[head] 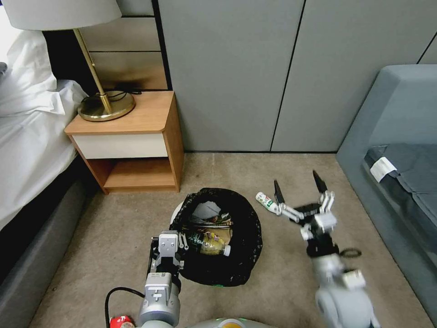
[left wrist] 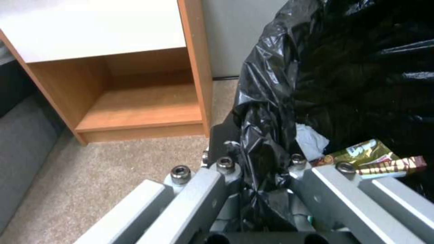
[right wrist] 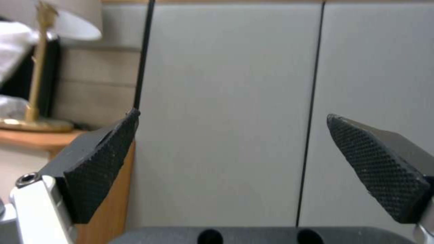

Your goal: Pick up the trash bin, then pick up the garbage from the floor and place it into the trash bin.

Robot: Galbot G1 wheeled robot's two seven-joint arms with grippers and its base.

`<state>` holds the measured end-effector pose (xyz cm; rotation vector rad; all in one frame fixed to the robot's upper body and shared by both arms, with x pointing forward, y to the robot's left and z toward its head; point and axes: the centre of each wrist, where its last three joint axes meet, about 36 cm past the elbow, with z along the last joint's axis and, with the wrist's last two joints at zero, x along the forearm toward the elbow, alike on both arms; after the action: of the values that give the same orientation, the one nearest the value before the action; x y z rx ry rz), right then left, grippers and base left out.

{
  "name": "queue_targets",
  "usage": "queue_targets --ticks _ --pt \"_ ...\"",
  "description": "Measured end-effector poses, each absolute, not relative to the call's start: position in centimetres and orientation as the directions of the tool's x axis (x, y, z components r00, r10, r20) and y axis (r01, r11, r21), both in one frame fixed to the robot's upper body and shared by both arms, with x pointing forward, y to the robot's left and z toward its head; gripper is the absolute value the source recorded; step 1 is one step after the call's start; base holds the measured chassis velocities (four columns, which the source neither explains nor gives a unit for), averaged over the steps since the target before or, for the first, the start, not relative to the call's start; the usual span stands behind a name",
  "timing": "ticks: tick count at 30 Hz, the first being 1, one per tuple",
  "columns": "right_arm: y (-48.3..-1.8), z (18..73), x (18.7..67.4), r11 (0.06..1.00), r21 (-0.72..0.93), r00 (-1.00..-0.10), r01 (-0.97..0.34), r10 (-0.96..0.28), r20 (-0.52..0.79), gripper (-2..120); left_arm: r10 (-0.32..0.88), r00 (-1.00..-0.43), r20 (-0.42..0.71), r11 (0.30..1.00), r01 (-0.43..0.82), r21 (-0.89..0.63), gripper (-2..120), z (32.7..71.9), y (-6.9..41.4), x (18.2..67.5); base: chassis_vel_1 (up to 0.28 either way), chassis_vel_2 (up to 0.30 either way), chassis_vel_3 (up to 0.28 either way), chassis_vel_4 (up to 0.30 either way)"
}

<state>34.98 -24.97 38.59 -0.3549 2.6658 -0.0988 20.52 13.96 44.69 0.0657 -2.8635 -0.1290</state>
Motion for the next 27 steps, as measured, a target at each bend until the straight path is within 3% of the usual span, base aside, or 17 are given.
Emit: queue_targets --ticks 7,13,23,27 --pt "-26.0 37.0 42.1 0.947 -0.135 -0.921 -0.293 -0.317 -0.225 100 -0.069 -0.961 0.269 0.994 -0.043 0.101 2 44.6 14.3 20.5 0.000 0.000 0.000 0.000" --pt "-27.6 32.6 44.2 0.919 -0.165 -0.927 -0.358 -0.371 -0.052 100 -0.072 -0.960 0.271 0.994 -0.045 0.103 2 44.5 14.3 20.6 0.000 0.000 0.000 0.000" --pt "-32.4 22.2 47.2 0.803 -0.211 -0.824 -0.558 -0.506 0.254 100 -0.079 -0.954 0.288 0.992 -0.048 0.114 2 44.0 14.5 20.6 0.000 0.000 0.000 0.000" --pt "-33.0 20.9 47.8 0.801 -0.199 -0.814 -0.565 -0.502 0.293 100 -0.080 -0.953 0.293 0.992 -0.048 0.115 2 43.9 14.5 20.5 0.000 0.000 0.000 0.000"
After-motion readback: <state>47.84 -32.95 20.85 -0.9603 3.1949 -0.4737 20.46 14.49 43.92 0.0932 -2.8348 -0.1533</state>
